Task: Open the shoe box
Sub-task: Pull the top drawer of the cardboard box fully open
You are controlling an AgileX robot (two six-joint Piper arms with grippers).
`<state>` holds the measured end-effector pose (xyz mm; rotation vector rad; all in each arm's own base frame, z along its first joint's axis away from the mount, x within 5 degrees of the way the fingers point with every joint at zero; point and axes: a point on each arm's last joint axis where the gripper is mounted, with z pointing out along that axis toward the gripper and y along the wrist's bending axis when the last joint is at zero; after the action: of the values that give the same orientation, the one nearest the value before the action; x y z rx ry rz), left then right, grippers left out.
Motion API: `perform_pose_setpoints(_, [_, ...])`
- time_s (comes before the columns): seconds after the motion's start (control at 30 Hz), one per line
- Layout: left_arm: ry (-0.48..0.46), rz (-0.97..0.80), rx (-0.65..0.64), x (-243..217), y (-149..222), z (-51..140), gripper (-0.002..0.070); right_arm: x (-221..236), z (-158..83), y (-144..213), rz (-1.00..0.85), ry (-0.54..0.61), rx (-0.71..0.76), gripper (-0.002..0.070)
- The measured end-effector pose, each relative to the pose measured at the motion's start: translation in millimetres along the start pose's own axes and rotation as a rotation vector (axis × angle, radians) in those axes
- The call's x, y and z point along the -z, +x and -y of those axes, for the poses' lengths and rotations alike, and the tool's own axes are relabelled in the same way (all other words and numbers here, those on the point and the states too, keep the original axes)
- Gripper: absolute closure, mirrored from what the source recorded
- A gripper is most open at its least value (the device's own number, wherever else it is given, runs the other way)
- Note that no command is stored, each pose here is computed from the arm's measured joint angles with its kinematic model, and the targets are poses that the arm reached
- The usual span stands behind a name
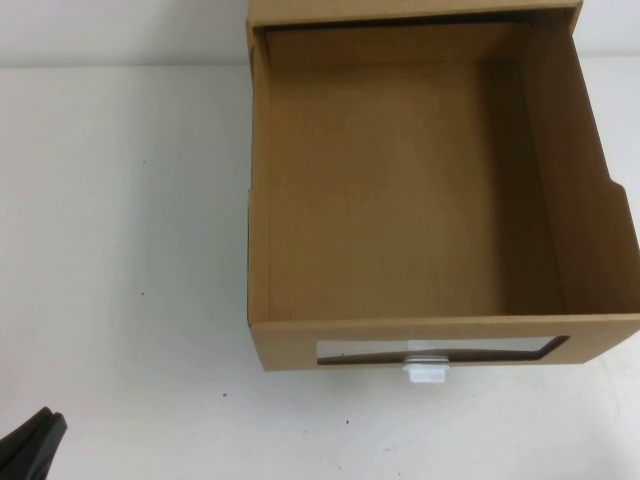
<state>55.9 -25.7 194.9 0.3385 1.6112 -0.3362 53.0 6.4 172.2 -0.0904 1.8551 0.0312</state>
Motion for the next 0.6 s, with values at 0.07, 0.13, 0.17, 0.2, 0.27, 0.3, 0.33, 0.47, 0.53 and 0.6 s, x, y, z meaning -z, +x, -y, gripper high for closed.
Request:
perform_pose_setpoints(0.07, [0.000,0.000,0.000,0.0,0.0,0.0,0.0679,0.0,0.0,0.0,0.000,0.000,0.002,0.0694])
perform_pose_setpoints(0.13, [0.000,0.000,0.000,0.0,0.0,0.0,0.0679,0.0,0.0,0.0,0.000,0.000,0.004,0.0694])
perform_pose_setpoints(0.17, [0.000,-0.001,0.000,0.0,0.1,0.0,0.0679,0.0,0.0,0.0,0.000,0.000,0.004,0.0694])
perform_pose_setpoints(0.2, [0.000,-0.001,0.000,0.0,0.1,0.0,0.0679,0.0,0.0,0.0,0.000,0.000,0.006,0.0694])
perform_pose_setpoints(0.27, [0.000,-0.002,0.000,0.0,0.2,0.0,0.0679,0.0,0.0,0.0,0.000,0.000,0.006,0.0694])
perform_pose_setpoints(0.3, [0.000,-0.002,0.000,0.0,0.2,0.0,0.0679,0.0,-0.1,0.1,-0.001,-0.001,0.004,0.0694])
perform_pose_setpoints(0.33, [0.000,-0.002,0.000,0.0,0.2,0.0,0.0679,0.0,-0.1,0.1,-0.001,-0.001,0.004,0.0694])
perform_pose_setpoints(0.47, [0.001,-0.005,0.000,0.0,0.5,0.1,0.0679,0.0,-0.1,0.1,-0.001,-0.002,0.002,0.0694])
perform_pose_setpoints(0.53, [0.001,-0.005,0.000,0.0,0.5,0.1,0.0679,0.0,-0.1,0.1,-0.001,-0.002,0.002,0.0694])
perform_pose_setpoints(0.6, [-0.002,-0.005,-0.065,0.0,0.5,-0.2,0.0679,0.0,-0.1,0.1,-0.001,-0.002,0.002,0.0694])
